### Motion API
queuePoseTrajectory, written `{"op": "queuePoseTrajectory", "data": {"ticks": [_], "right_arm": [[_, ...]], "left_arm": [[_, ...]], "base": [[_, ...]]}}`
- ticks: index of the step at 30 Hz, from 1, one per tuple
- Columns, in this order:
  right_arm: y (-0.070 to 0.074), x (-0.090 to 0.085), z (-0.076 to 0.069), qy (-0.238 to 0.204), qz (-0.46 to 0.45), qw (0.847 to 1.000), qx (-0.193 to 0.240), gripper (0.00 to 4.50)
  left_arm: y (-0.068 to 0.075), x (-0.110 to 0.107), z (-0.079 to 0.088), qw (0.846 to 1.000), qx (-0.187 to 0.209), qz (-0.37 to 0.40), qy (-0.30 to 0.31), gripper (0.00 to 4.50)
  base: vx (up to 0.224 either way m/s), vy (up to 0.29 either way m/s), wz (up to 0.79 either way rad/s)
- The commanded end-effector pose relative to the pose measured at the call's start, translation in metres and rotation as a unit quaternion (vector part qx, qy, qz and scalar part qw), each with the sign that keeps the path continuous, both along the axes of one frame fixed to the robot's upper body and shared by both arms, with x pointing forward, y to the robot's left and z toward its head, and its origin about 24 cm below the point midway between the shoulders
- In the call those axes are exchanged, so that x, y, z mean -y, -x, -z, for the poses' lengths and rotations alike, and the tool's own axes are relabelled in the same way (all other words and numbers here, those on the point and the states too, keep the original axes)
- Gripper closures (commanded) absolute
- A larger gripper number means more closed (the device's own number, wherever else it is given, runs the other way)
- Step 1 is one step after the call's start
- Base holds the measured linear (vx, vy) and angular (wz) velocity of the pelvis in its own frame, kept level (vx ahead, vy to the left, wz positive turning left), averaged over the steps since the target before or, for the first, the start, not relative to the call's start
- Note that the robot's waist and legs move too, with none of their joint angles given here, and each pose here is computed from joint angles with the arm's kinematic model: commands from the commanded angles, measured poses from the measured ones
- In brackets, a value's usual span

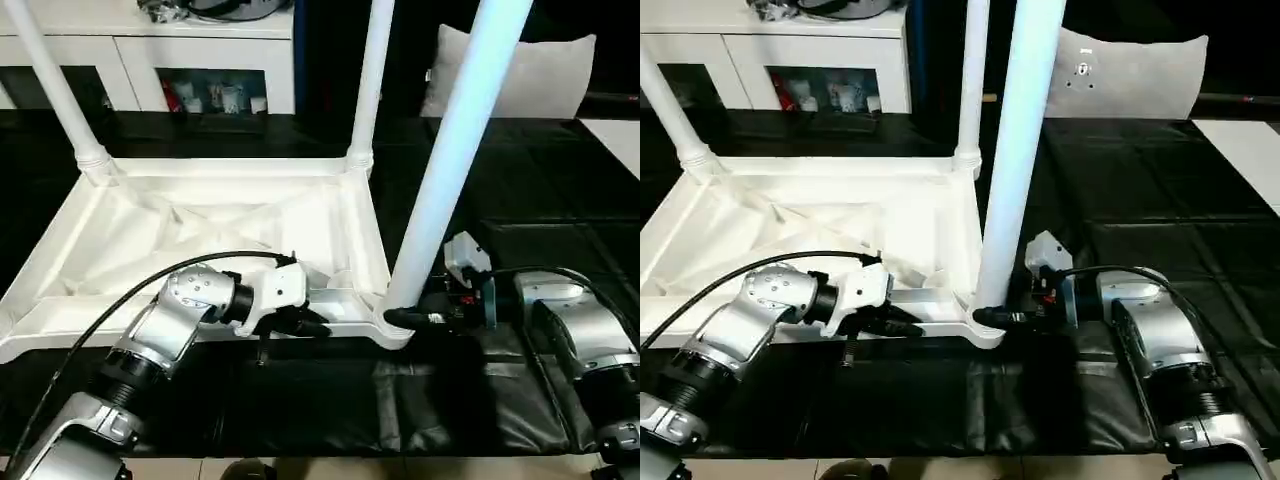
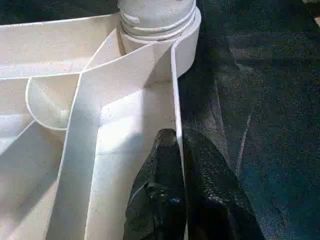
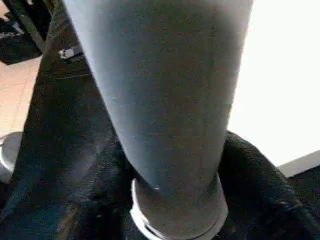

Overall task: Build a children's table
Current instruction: Rotate leg to tighten

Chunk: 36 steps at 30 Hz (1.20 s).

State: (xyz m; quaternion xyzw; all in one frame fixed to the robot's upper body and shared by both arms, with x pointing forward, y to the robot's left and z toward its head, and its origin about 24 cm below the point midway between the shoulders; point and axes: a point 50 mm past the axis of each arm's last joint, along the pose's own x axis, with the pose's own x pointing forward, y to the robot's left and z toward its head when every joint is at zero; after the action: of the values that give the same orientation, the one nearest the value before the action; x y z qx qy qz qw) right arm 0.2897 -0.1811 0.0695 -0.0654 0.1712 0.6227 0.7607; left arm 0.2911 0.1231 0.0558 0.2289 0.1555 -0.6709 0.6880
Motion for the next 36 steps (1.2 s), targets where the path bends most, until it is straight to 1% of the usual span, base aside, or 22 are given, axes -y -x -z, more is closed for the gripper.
{"op": "queuePoseTrajectory", "data": {"ticks": [1,5,7,9,10,12,13,14,16,18,19,20,23,25,27,28,29,30,31,34,35,36], "right_arm": [[0.002,-0.001,-0.003,-0.004,-0.01,1.0,-0.001,2.37],[0.003,-0.002,-0.002,-0.005,-0.012,1.0,-0.002,2.5],[0.007,-0.012,-0.002,-0.04,-0.006,0.999,-0.014,2.52],[0.005,-0.022,-0.002,-0.059,0.022,0.998,-0.01,2.53],[0.005,-0.023,-0.002,-0.059,0.024,0.998,-0.01,2.53],[-0.001,-0.033,0.002,-0.055,0.073,0.996,-0.009,2.53],[-0.001,-0.033,0.002,-0.055,0.073,0.996,-0.009,2.53],[-0.006,-0.041,0.006,-0.052,0.108,0.993,-0.01,2.53],[-0.01,-0.051,0.009,-0.045,0.142,0.989,-0.012,2.53],[-0.019,-0.065,0.013,-0.037,0.194,0.98,-0.02,2.53],[-0.019,-0.066,0.013,-0.036,0.195,0.98,-0.02,2.53],[-0.029,-0.076,0.015,-0.032,0.262,0.964,-0.034,2.53],[-0.045,-0.088,0.017,-0.028,0.356,0.933,-0.043,2.53],[-0.046,-0.09,0.017,-0.024,0.363,0.931,-0.04,2.53],[-0.047,-0.095,0.016,-0.016,0.364,0.931,-0.023,2.53],[-0.048,-0.096,0.015,-0.02,0.362,0.932,-0.018,2.19],[-0.048,-0.097,0.013,-0.027,0.361,0.932,-0.013,1.99],[-0.049,-0.098,0.011,-0.037,0.362,0.932,-0.012,1.85],[-0.049,-0.097,0.009,-0.042,0.36,0.932,-0.011,1.86],[-0.05,-0.086,0.005,-0.052,0.357,0.933,0.009,1.48],[-0.05,-0.084,0.005,-0.053,0.356,0.933,0.01,1.48],[-0.049,-0.078,0.003,-0.055,0.352,0.934,0.014,1.36]], "left_arm": [[0.005,0.002,0.003,0.999,-0.007,0.031,-0.012,4.5],[0.005,0.002,0.003,0.999,-0.007,0.03,-0.012,4.5],[0.002,0.004,0.004,1.0,-0.01,-0.003,-0.009,4.5],[-0.002,0.008,0.003,0.999,-0.013,-0.034,-0.001,4.5],[-0.002,0.008,0.003,0.999,-0.014,-0.036,-0.001,4.5],[-0.006,0.014,0.003,0.997,-0.021,-0.071,-0.002,4.5],[-0.006,0.014,0.003,0.997,-0.021,-0.071,-0.002,4.5],[-0.01,0.021,0.002,0.995,-0.019,-0.094,0.007,4.5],[-0.013,0.031,0.0,0.992,-0.021,-0.12,0.02,4.5],[-0.019,0.047,-0.002,0.986,-0.022,-0.16,0.037,4.5],[-0.019,0.047,-0.002,0.986,-0.022,-0.16,0.038,4.5],[-0.022,0.063,-0.004,0.982,-0.023,-0.183,0.047,4.5],[-0.025,0.085,-0.007,0.975,-0.019,-0.215,0.055,4.5],[-0.026,0.088,-0.007,0.973,-0.016,-0.222,0.056,4.5],[-0.026,0.094,-0.009,0.971,-0.015,-0.231,0.058,4.5],[-0.026,0.095,-0.009,0.971,-0.015,-0.232,0.059,4.5],[-0.026,0.095,-0.009,0.97,-0.015,-0.234,0.06,4.5],[-0.026,0.093,-0.009,0.97,-0.013,-0.236,0.059,4.5],[-0.027,0.092,-0.009,0.97,-0.011,-0.236,0.057,4.5],[-0.028,0.079,-0.008,0.971,0.002,-0.233,0.051,4.5],[-0.028,0.077,-0.008,0.972,0.005,-0.228,0.051,4.5],[-0.028,0.072,-0.007,0.974,0.008,-0.22,0.048,4.5]], "base": [[0.0,0.0,0.0],[0.0,0.0,0.0],[0.0,0.0,0.0],[0.0,0.0,0.0],[0.0,0.0,0.0],[0.0,0.0,0.0],[0.0,0.0,0.0],[0.0,0.0,0.0],[0.0,0.0,0.0],[0.0,0.0,0.0],[0.0,0.0,0.0],[0.0,0.0,0.0],[0.0,0.0,0.0],[0.0,0.0,0.0],[0.0,0.0,0.0],[0.0,0.0,0.0],[0.0,0.0,0.0],[0.0,0.0,0.0],[0.0,0.0,0.0],[0.0,0.0,0.0],[0.0,0.0,0.0],[0.0,0.0,0.0]]}}
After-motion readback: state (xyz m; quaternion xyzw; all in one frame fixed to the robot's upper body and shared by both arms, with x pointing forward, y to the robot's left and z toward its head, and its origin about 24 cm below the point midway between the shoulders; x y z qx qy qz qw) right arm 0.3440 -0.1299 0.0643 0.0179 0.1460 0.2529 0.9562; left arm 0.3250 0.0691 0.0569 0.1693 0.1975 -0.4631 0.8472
